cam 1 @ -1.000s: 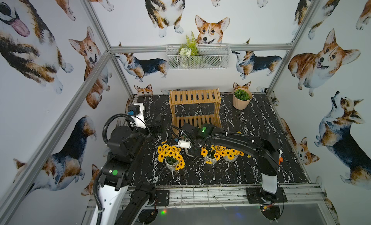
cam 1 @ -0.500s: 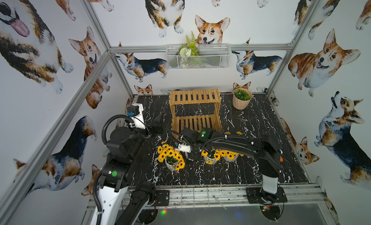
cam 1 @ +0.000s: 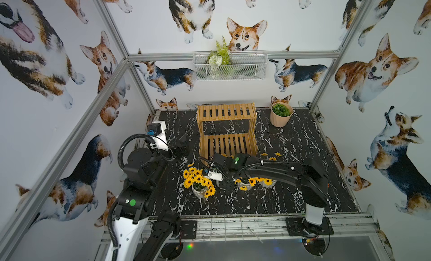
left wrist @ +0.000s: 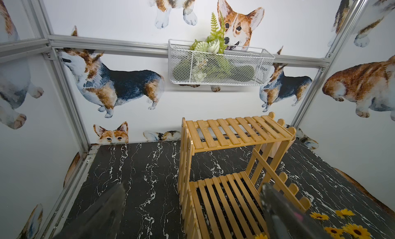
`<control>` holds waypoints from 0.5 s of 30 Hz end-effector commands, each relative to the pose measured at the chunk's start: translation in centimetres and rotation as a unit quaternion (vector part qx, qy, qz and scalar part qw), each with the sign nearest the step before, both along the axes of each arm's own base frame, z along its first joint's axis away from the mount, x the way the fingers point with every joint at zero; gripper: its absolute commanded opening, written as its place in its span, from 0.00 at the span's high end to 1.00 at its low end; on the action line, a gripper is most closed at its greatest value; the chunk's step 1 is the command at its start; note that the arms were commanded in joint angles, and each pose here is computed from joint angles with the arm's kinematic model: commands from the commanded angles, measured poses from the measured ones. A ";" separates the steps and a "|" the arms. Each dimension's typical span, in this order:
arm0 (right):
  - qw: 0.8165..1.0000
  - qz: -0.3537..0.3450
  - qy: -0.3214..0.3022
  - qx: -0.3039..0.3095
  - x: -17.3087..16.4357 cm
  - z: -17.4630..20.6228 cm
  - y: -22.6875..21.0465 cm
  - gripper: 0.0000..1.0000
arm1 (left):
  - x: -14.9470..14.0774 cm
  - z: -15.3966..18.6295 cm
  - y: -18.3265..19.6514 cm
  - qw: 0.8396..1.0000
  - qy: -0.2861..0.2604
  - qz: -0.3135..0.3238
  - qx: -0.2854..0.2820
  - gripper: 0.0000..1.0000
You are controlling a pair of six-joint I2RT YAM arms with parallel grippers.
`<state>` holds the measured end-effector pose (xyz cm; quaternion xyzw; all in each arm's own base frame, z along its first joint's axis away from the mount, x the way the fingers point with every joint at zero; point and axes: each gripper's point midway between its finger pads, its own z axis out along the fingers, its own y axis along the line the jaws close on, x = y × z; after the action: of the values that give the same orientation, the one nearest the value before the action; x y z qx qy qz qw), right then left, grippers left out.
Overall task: Take the sunflower pots off the shelves
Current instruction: Place the sunflower pot at the center of the board.
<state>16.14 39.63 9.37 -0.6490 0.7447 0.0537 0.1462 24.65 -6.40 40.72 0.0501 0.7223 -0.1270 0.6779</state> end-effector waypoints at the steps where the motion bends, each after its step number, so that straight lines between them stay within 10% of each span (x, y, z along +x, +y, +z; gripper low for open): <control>1: 1.000 -0.004 -0.012 0.023 0.3 0.6 0.8 1.00 | -0.1 0.1 0.1 1.000 -0.003 0.002 0.004 0.00; 15: 1.000 -0.008 -0.001 0.008 -0.2 -0.9 0.2 0.96 | 0.1 -0.4 0.1 1.000 0.000 0.002 0.004 0.00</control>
<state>16.14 39.64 8.51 -0.6473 0.7452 0.0518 0.1518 24.69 -6.40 40.20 0.0503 0.7264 -0.1260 0.6737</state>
